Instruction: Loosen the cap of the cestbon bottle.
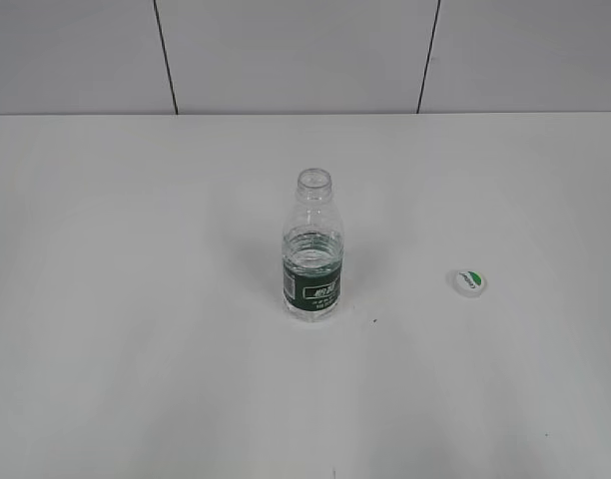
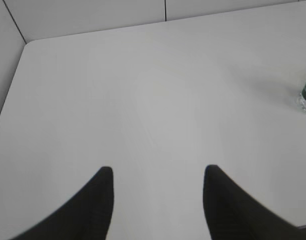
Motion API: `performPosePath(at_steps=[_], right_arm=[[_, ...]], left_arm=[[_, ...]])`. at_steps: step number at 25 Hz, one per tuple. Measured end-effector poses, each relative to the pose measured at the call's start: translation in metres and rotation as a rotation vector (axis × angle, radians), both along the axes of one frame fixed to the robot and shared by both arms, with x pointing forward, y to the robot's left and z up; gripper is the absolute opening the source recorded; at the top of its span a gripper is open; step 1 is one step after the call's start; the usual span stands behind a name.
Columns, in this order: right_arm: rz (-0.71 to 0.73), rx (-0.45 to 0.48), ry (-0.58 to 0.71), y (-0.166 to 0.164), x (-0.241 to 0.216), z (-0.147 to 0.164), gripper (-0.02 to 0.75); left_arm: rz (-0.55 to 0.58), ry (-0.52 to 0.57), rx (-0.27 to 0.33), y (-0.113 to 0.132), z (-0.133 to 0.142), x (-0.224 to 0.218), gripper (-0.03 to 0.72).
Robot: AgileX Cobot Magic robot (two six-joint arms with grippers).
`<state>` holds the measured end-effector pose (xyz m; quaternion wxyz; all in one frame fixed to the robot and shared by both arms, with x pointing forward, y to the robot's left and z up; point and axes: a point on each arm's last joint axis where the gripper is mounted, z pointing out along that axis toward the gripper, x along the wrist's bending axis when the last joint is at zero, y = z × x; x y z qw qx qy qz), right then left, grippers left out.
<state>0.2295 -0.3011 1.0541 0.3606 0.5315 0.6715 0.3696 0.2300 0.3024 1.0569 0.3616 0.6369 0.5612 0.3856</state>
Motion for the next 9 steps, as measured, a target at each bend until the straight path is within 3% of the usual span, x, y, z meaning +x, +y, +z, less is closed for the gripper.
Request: performPosePath(at_steps=[9], right_arm=[[0.000, 0.000, 0.000, 0.0000, 0.0000, 0.0000, 0.537]], left_arm=[[0.000, 0.000, 0.000, 0.0000, 0.0000, 0.0000, 0.359]])
